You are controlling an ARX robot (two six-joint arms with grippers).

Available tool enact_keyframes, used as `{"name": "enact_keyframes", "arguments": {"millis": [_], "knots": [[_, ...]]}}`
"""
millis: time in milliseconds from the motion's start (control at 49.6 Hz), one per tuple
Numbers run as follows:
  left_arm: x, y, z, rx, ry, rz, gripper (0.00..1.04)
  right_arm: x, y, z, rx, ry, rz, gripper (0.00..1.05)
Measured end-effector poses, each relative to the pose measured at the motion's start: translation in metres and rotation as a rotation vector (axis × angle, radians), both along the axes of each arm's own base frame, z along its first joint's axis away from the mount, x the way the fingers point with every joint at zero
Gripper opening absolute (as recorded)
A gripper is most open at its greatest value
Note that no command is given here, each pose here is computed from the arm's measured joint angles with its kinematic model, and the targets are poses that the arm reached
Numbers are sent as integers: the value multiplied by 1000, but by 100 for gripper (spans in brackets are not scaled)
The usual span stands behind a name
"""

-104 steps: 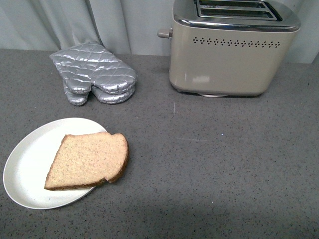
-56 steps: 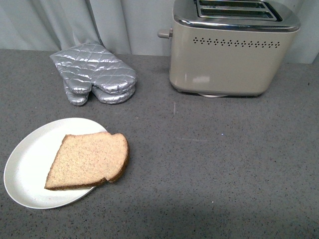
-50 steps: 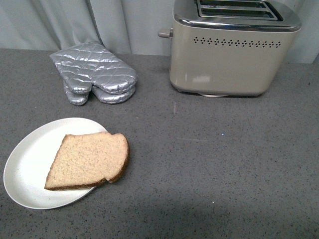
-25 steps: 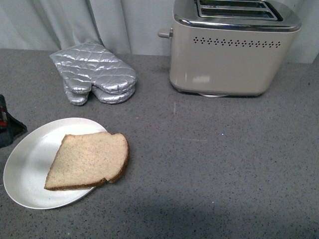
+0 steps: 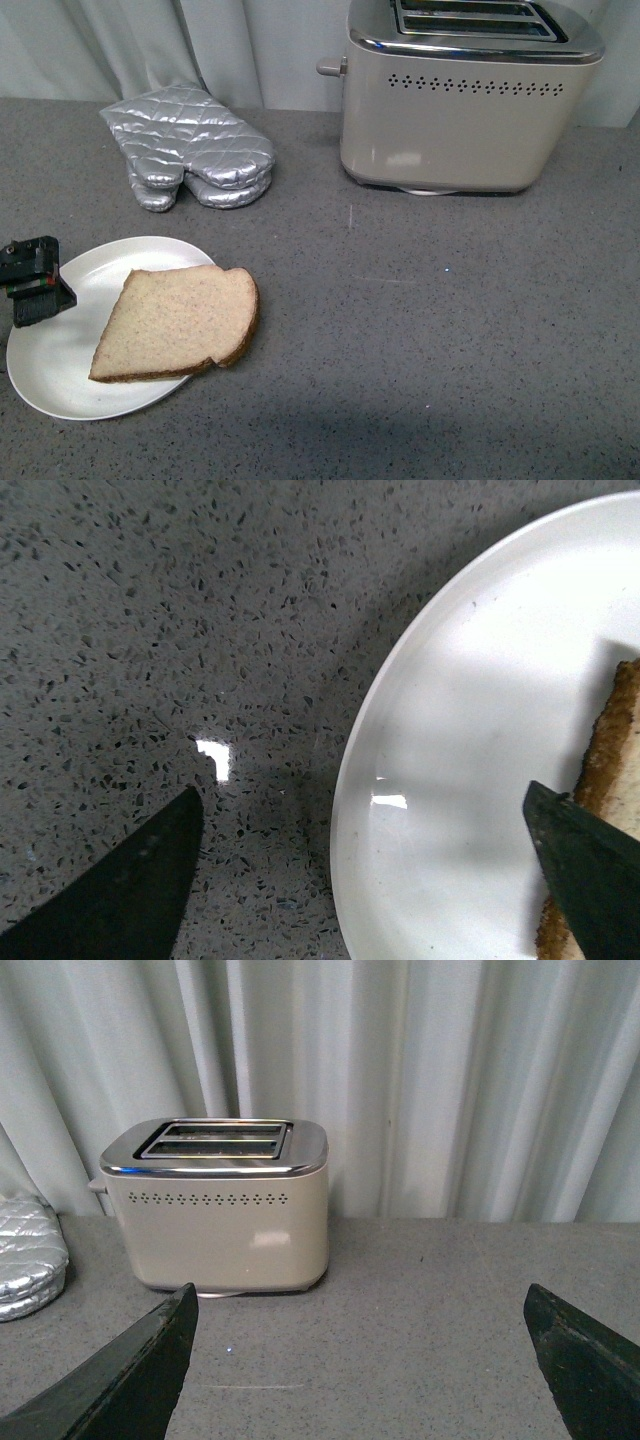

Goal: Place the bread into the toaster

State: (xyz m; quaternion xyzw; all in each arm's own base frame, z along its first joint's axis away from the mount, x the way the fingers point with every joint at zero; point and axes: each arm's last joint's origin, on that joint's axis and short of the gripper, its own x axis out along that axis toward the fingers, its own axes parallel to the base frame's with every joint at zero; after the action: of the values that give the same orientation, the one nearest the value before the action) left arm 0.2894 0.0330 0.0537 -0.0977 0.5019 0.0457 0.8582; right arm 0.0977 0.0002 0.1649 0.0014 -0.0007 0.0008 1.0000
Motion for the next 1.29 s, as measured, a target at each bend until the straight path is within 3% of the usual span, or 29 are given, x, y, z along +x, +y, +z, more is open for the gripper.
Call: {"name": "enact_keyframes", "arguments": {"millis": [81, 383, 585, 888, 1089, 1291], "knots": [[1, 0, -5, -6, 23, -2, 81, 0, 0, 0, 0, 0, 0, 95], [3, -1, -12, -29, 68, -12, 44, 0, 0, 0, 0, 0, 0, 95], [3, -6, -11, -117, 71, -2, 4, 0, 0, 0, 0, 0, 0, 95], [8, -43, 14, -277, 20, -10, 3, 0, 0, 0, 0, 0, 0, 95], [34, -115, 25, -375, -17, -95, 3, 0, 0, 0, 0, 0, 0, 95], [55, -176, 11, -406, 14, -158, 3, 0, 0, 0, 0, 0, 0, 95]]}}
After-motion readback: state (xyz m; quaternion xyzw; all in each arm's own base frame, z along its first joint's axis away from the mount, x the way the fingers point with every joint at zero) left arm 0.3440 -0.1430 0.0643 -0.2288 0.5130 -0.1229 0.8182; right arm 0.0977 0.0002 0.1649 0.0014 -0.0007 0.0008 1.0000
